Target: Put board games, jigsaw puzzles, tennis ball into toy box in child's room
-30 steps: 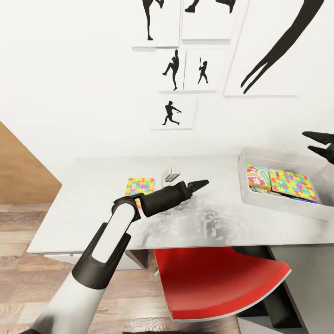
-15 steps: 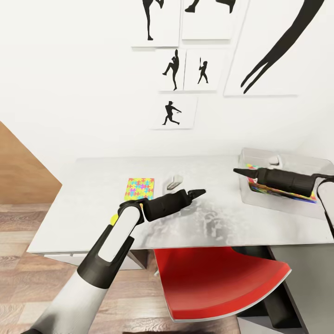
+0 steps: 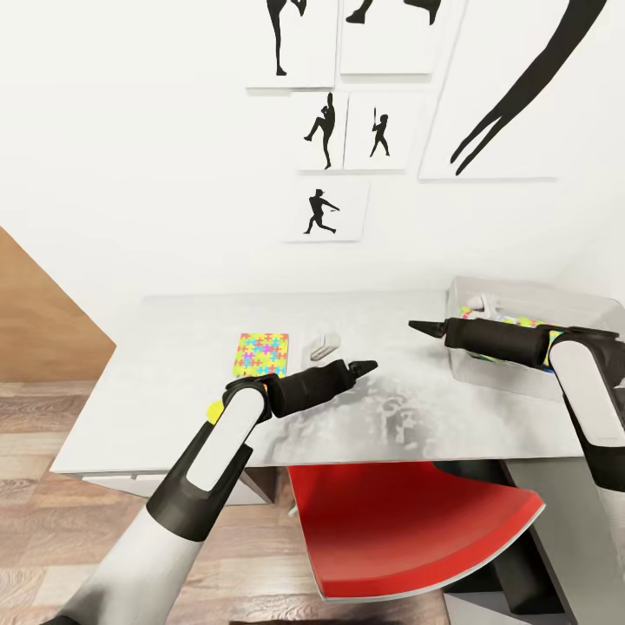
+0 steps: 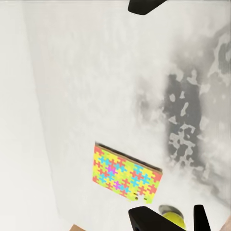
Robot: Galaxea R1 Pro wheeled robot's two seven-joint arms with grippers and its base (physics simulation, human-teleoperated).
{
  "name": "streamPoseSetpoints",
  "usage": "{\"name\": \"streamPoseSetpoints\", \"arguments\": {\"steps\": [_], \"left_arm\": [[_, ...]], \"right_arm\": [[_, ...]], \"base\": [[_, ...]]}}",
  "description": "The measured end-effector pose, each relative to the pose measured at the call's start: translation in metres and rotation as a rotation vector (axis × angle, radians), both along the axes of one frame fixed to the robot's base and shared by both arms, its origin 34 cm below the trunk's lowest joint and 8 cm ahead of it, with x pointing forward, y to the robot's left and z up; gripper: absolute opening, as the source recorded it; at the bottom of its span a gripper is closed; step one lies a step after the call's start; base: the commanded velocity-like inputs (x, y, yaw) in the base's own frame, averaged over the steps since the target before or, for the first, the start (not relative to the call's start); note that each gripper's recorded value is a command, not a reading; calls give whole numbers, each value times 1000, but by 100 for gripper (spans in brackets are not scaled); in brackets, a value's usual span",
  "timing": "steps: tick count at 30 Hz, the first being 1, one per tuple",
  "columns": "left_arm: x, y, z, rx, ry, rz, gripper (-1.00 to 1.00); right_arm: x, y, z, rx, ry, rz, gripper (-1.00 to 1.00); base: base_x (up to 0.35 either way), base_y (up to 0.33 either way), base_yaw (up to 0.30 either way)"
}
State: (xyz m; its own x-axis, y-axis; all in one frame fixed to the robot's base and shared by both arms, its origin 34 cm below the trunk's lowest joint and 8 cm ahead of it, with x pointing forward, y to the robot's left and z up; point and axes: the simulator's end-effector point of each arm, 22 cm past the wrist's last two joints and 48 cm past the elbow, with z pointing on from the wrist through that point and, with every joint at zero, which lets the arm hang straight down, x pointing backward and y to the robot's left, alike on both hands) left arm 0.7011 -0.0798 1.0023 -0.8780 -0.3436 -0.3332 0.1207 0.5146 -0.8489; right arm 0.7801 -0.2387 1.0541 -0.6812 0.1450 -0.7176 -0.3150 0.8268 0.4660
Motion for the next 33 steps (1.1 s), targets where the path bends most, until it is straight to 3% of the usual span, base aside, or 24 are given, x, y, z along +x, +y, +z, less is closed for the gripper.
{"name": "streamPoseSetpoints", "arguments": {"steps": [33], "left_arm": [[-8,-4,12,32,-34,-13,100]], "right_arm": [[6,1,28,-29,-50,-27,100]], "base": [[0,0,0]]}}
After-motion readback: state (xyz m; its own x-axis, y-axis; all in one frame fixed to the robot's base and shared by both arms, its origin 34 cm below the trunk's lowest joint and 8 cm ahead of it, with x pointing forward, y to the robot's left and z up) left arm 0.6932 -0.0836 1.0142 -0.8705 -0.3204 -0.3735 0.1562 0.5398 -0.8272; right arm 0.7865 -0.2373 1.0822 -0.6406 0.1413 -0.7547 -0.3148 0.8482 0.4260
